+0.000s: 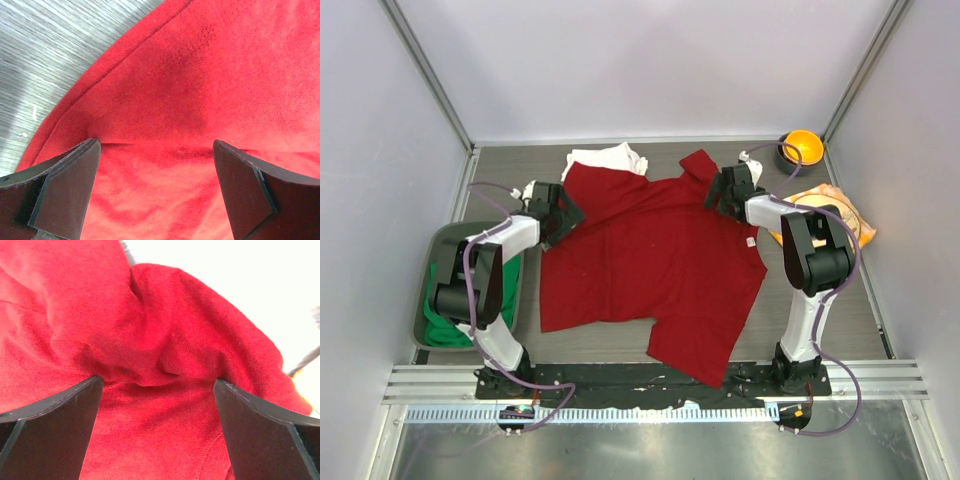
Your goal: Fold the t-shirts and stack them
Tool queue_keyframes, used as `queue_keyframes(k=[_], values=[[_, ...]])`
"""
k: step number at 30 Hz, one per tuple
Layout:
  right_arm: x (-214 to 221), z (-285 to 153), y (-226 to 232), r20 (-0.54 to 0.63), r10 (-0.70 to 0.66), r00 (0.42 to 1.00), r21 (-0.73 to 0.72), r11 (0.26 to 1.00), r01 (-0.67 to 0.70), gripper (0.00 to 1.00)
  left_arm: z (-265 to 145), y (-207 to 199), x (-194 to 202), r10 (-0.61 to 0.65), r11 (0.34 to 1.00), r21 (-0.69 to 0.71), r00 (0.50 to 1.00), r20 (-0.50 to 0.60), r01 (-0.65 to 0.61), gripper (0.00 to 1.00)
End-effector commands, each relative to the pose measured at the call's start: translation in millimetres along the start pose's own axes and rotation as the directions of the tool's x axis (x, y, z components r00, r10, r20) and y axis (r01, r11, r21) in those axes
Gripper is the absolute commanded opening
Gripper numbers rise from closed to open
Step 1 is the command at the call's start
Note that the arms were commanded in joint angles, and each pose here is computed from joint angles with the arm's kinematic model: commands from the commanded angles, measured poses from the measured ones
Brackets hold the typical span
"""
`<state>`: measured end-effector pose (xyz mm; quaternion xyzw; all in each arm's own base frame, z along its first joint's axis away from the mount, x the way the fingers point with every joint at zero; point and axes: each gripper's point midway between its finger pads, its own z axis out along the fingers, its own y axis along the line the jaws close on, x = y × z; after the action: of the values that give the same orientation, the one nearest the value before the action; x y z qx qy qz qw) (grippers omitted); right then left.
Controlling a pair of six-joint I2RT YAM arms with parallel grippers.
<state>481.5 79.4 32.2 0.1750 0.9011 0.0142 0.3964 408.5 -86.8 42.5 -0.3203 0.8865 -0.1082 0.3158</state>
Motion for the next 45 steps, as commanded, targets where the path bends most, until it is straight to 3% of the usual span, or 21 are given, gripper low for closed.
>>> queue_keyframes(k=[1, 6, 10, 11, 15, 22, 24, 31, 36, 45], values=[[-18.1, -23.6, -23.3, 0.036, -0.016, 0.999, 0.102, 0.995, 0.012, 1.00, -16.2, -5.8, -21.4, -0.033, 0.999, 0.013, 0.997, 0.067, 0.032, 1.00], [-62.6, -69.1, 13.1, 0.165, 0.021, 0.986, -0.034, 0.999, -0.016, 1.00, -48.5, -54.4, -44.9, -0.065, 0.982, 0.180, 0.995, 0.074, 0.051, 1.00], [-87.4, -146.9, 54.9, 0.276, -0.025, 0.961, -0.146, 0.987, 0.067, 1.00, -98.2, -76.8, -48.7, -0.013, 0.977, 0.214, 0.998, 0.054, 0.001, 1.00], [-81.9, -159.0, 56.1, 0.264, -0.049, 0.963, -0.141, 0.986, 0.089, 1.00, -111.5, -85.5, -53.2, 0.012, 0.975, 0.222, 0.998, 0.058, -0.025, 1.00], [-43.7, -203.9, 66.9, 0.184, -0.097, 0.978, -0.218, 0.966, 0.137, 1.00, -137.8, -54.7, -5.6, 0.178, 0.981, 0.091, 0.980, -0.092, -0.170, 1.00], [53.2, -248.1, 30.4, -0.026, -0.199, 0.980, -0.219, 0.957, 0.188, 1.00, -153.4, -5.5, 70.0, 0.229, 0.973, 0.082, 0.932, -0.281, -0.214, 1.00], [67.4, -260.4, 22.4, -0.069, -0.158, 0.985, -0.236, 0.962, 0.137, 0.99, -156.4, -4.1, 85.7, 0.252, 0.967, 0.112, 0.916, -0.313, -0.227, 1.00], [108.5, -242.1, -15.4, -0.098, -0.120, 0.988, -0.156, 0.982, 0.104, 0.99, -135.8, 12.9, 121.4, 0.248, 0.969, 0.095, 0.899, -0.361, -0.230, 1.00], [122.3, -220.5, -9.9, -0.097, -0.101, 0.990, -0.166, 0.983, 0.084, 0.99, -117.4, 2.8, 123.4, 0.255, 0.967, 0.118, 0.900, -0.354, -0.228, 1.00], [146.7, -172.2, -17.9, -0.191, -0.076, 0.979, -0.123, 0.991, 0.053, 0.99, -86.0, 16.7, 128.8, 0.268, 0.960, 0.028, 0.890, -0.369, -0.278, 1.00]])
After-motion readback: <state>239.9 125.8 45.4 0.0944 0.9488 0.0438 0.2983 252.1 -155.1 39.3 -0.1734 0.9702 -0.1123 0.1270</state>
